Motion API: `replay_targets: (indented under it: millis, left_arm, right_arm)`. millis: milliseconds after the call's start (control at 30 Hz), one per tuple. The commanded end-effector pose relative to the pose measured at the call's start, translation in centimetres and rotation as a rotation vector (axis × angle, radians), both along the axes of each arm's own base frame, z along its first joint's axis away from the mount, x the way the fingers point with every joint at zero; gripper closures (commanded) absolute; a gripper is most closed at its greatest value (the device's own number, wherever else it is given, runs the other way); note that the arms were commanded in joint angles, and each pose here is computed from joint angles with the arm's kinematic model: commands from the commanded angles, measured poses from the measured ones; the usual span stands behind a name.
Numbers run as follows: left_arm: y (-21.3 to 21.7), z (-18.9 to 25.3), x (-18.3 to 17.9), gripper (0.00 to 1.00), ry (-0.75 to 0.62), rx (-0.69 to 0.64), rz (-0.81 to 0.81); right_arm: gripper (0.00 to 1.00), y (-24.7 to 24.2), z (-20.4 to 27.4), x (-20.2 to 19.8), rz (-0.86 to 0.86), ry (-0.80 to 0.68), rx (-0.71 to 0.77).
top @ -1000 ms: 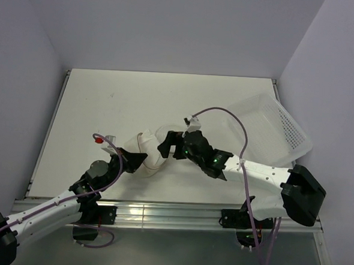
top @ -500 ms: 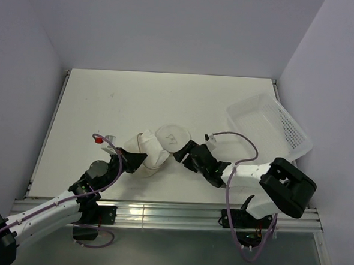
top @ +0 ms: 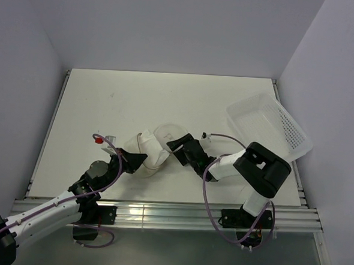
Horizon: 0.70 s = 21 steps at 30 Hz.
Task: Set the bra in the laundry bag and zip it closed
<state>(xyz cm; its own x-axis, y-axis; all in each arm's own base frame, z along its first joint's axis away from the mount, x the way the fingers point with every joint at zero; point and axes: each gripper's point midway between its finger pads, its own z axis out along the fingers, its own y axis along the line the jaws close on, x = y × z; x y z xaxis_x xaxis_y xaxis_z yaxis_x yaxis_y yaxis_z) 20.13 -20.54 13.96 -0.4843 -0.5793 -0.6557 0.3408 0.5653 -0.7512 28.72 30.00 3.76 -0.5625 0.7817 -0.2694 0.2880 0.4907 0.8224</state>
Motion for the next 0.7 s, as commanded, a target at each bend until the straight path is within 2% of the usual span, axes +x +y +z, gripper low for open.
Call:
replay_targets:
  millis: [0, 67, 100, 167, 233, 267, 300, 367, 533, 567, 667]
  left_arm:
    - [0.0, -0.5, -0.4, 1.00, -0.007, 0.002, -0.018]
    - [-0.1, -0.5, -0.4, 1.00, -0.009, 0.004, -0.019]
    - [-0.1, -0.6, -0.4, 1.00, -0.005, 0.008, -0.019]
    - [-0.1, -0.5, -0.4, 1.00, -0.004, 0.011, -0.021]
    - [-0.1, -0.6, -0.3, 1.00, -0.002, 0.022, -0.019]
    - [0.0, -0.6, -0.2, 1.00, -0.002, 0.028, -0.016]
    - [0.1, -0.5, 0.0, 1.00, 0.002, 0.038, -0.003]
    - [0.3, 0.1, 0.3, 1.00, 0.008, 0.036, 0.019]
    - [0.5, 5.7, 1.6, 1.00, -0.039, 0.017, 0.074]
    - [0.5, 6.3, 1.7, 1.00, -0.043, 0.018, 0.077]
    - [0.1, 9.8, 1.7, 1.00, -0.088, -0.002, 0.056]
  right_arm:
    - [0.31, -0.4, -0.2, 1.2, -0.090, 0.005, 0.033]
    - [0.38, -0.9, 0.1, 1.8, -0.123, -0.016, 0.035]
    - [0.50, -1.2, 0.3, 2.3, -0.139, -0.032, 0.028]
    - [0.62, -1.3, 0.9, 3.1, -0.138, -0.059, 0.028]
    - [0.80, -0.9, 2.6, 4.2, -0.131, -0.118, 0.043]
    - [0.94, -1.0, 3.5, 4.6, -0.109, -0.168, 0.005]
    - [0.98, -0.9, 4.9, 5.1, -0.106, -0.222, -0.004]
    - [1.00, -0.9, 8.0, 5.2, -0.068, -0.331, -0.072]
    - [1.00, -2.1, 16.2, 3.9, -0.027, -0.563, -0.209]
    - [1.00, -2.9, 19.4, 3.2, -0.016, -0.642, -0.228]
    - [1.00, -3.4, 24.3, 0.2, 0.080, -0.730, -0.268]
